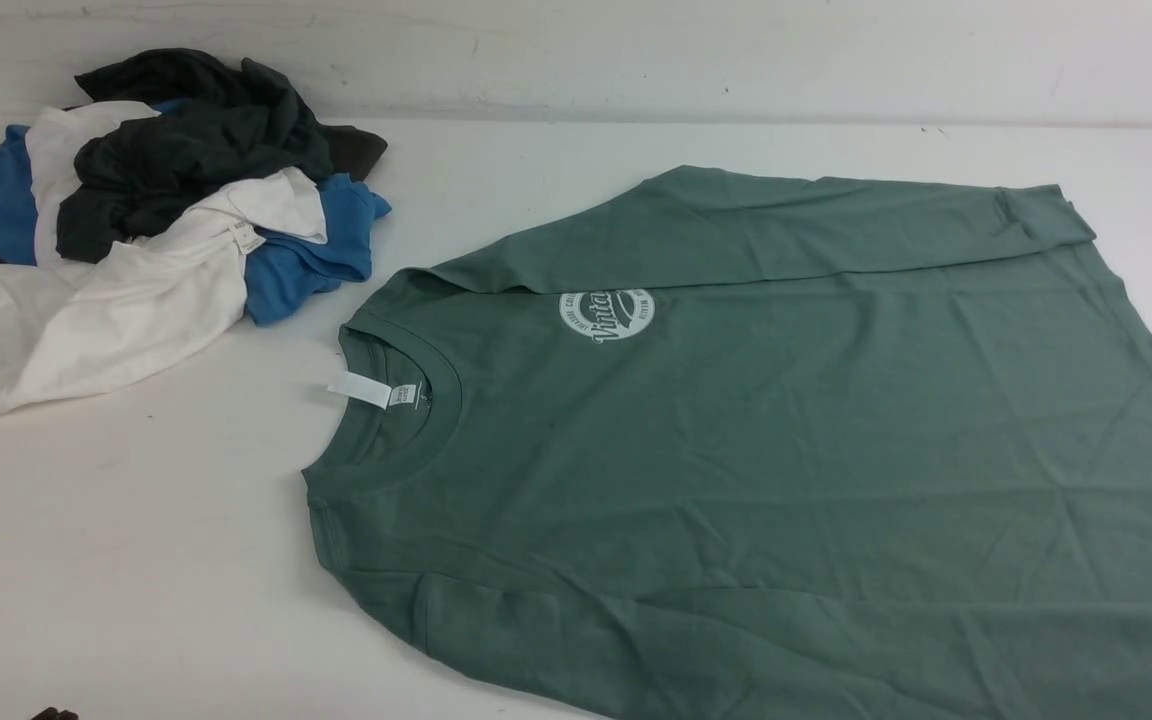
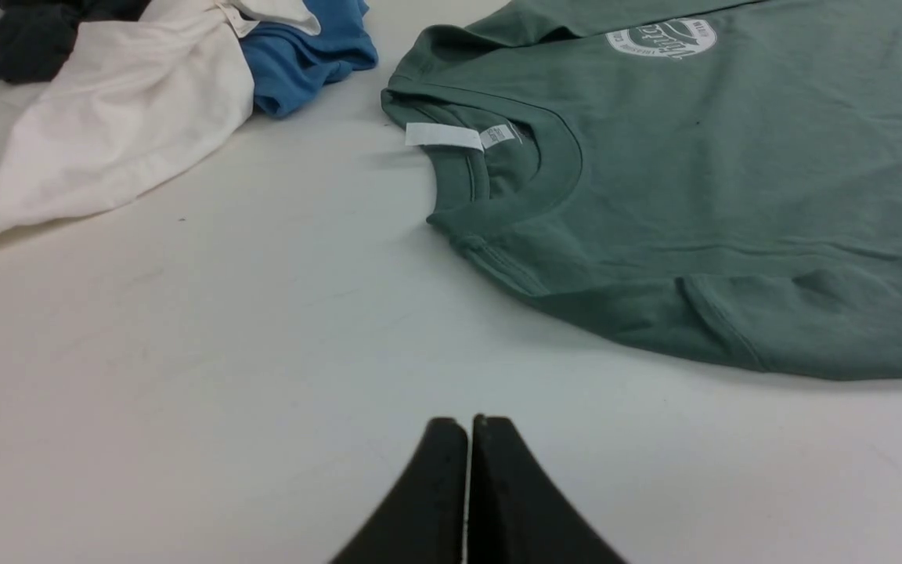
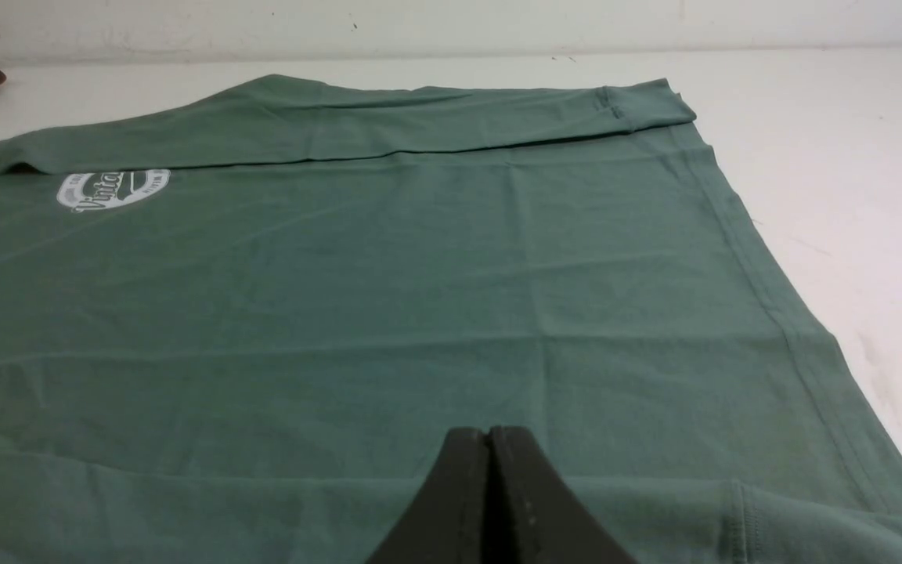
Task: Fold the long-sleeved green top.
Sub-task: Hold the cuff closest to the cuff with your right arm
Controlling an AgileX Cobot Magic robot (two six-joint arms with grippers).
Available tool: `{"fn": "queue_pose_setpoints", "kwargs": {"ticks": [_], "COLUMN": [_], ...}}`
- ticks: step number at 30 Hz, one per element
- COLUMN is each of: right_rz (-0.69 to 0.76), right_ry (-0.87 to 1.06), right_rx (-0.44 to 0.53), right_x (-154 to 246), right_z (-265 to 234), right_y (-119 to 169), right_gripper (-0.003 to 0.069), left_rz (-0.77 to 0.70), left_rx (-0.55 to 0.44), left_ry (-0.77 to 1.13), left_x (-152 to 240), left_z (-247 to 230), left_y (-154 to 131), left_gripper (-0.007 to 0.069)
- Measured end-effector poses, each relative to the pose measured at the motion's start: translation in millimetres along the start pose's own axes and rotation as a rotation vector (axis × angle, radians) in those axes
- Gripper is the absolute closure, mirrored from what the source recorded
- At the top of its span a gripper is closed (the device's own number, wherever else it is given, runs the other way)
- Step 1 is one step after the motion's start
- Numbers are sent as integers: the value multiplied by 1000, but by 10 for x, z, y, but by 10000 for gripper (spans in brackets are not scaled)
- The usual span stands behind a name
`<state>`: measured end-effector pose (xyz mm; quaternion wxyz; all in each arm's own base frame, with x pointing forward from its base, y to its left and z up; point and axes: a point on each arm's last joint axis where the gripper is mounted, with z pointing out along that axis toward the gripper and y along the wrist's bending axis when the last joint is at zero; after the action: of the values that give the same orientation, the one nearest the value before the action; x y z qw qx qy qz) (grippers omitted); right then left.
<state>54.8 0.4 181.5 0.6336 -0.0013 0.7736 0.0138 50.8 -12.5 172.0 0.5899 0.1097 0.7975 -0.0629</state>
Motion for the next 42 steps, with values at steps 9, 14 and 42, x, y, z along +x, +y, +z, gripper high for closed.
{"fn": "queue_pose_setpoints", "kwargs": {"ticks": [9,14,42], "right_rz": [715,850,-35], "right_ry": [-48,-46,992], "right_rx": [-125,-154,245], "right_x": [-64,-78,-1250], "right_z": [-2,-6,650], "right_y": [89,106,-121], "right_gripper": [673,673,673], "left_rz": [-639,-1010,-301], "left_rx": [131,202,363], "left_ry": [-173,-250,764], "left_x": [-173,-263,-1398], "left_z": [-16,-38,931], "left_y": [-62,-47,-334], "left_gripper": [629,629,629]}}
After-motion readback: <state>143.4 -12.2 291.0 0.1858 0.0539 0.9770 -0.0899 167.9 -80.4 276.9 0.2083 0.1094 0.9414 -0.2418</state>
